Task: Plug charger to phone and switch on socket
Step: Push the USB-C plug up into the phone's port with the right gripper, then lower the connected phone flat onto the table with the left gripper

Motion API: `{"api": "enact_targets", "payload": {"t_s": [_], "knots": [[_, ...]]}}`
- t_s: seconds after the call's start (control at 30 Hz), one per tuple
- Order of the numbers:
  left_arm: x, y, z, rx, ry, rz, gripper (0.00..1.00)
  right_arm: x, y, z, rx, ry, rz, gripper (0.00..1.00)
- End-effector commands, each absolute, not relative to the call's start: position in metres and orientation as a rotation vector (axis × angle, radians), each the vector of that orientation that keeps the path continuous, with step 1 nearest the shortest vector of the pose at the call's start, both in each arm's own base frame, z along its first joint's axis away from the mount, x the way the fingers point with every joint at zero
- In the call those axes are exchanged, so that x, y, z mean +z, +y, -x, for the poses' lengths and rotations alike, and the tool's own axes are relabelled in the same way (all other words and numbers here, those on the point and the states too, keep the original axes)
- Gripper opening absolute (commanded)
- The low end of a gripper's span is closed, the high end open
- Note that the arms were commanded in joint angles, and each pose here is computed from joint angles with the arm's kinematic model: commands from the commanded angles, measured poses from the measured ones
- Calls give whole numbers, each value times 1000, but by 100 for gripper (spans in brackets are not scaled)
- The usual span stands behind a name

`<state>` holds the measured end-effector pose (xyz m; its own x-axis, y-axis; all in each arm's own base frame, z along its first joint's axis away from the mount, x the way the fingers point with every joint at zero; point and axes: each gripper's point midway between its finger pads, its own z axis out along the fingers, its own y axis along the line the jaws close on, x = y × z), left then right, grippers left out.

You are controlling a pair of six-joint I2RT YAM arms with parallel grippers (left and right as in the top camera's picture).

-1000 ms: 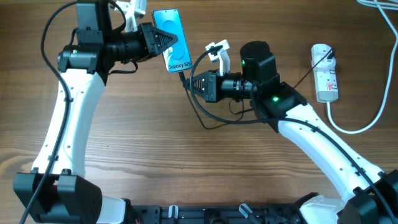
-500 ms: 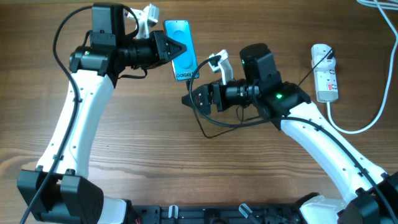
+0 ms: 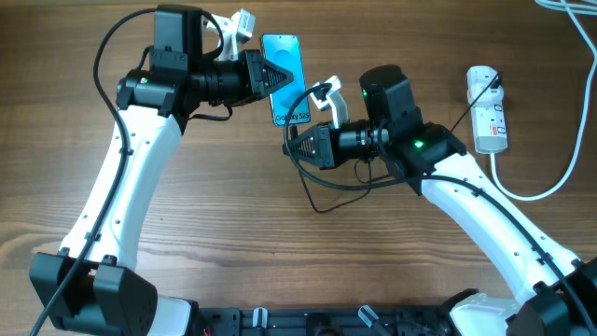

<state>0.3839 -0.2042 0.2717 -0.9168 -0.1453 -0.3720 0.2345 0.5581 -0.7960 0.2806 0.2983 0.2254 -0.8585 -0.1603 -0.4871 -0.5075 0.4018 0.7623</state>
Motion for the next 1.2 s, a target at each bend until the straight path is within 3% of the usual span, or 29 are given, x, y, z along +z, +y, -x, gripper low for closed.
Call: {"api": "enact_targets", "payload": {"t_s": [0.0,0.53,0.57,0.6,0.63,0.83,1.07,1.17], "knots": [[283,-205,-380,-1321,2366,-104,4,228,297,-291,1400,2354,476,4],[284,-210,-369,-1383,2379,-143,4,264,301,-312,1500,2187,432,4],[284,-209,-369,-1382,2379,-143,4,265,302,-312,1497,2180,439,18],[282,-208,-370,-1367,2382,-136,4,265,302,-312,1488,2169,457,81],[280,-206,-373,-1342,2386,-124,4,264,301,-312,1476,2164,478,100],[261,-187,-388,-1131,2440,-12,4,247,293,-307,1394,2195,572,100],[188,-155,-383,-681,2703,179,4,191,201,-348,1051,2470,151,100],[148,-171,-380,-596,2813,143,4,157,155,-353,688,2603,-30,100]]}}
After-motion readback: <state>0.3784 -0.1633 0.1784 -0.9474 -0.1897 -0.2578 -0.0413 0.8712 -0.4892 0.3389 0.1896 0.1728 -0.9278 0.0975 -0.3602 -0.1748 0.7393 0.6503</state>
